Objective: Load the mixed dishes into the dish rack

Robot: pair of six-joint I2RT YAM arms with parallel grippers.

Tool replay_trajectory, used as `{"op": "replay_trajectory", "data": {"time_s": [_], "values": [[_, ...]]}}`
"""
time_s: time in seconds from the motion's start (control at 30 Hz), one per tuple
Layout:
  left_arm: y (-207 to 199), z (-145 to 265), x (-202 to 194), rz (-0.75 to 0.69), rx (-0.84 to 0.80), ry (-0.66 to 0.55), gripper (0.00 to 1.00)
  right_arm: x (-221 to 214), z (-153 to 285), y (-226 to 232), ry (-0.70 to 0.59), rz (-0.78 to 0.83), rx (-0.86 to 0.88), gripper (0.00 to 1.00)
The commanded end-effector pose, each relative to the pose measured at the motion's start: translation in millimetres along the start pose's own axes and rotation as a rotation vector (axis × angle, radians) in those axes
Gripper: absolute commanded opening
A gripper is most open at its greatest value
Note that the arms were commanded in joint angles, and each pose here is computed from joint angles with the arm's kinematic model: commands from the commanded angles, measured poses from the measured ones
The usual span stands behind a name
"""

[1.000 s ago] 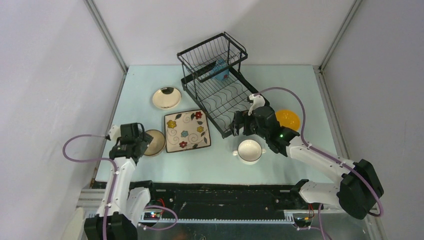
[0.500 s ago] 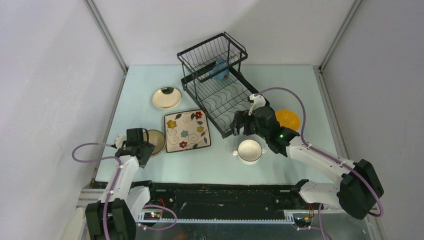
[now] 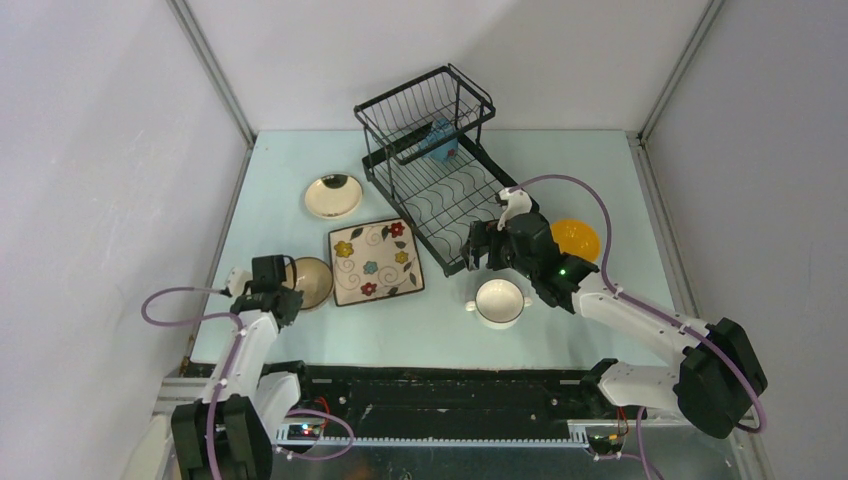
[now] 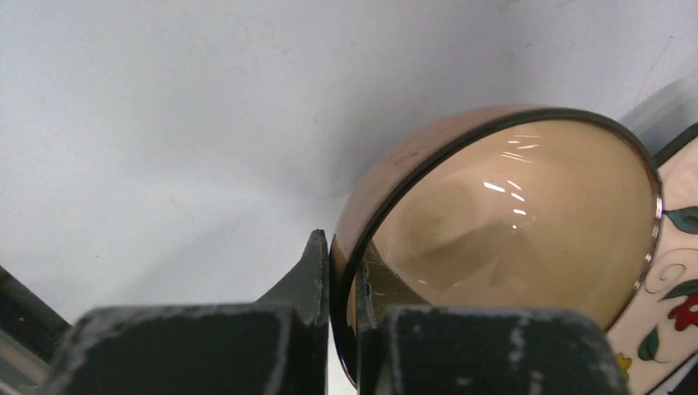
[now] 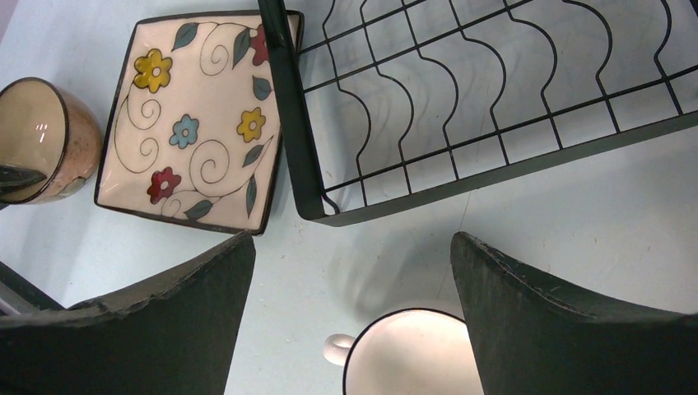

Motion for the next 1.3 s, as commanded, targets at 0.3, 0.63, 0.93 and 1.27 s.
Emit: {"op": "replay_trajectory", "data": {"time_s": [0.3,0.63,0.93,1.27], "values": [[-11,27,25,0.034,-0.069,-0.107,0.0,7,-2,0,-0.042,0.003,-0.009,0.91],[-16,23,15,0.114,-0.147,-0.08,0.0,6,-3,0,-0.036,0.0,-0.012,0.91],[-29,60,39,0.128,-0.239,-0.161,0.0,7,-4,-6,-0.034,-0.04,-0.026,0.91],[-101,105,6,0.107,-0.859,0.17,0.0,18,6,-9,-0.192,-0.11,0.07,0.89]]}}
Point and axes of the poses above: each gripper's point midway between its finger pads, its own z axis back along the fingers, its own y axis along the line the jaws close on, x = y × z, the point moved 5 cm from there along z, back along the fingers, and after that the axes turned 1 degree about z, right-handed, at the moved point
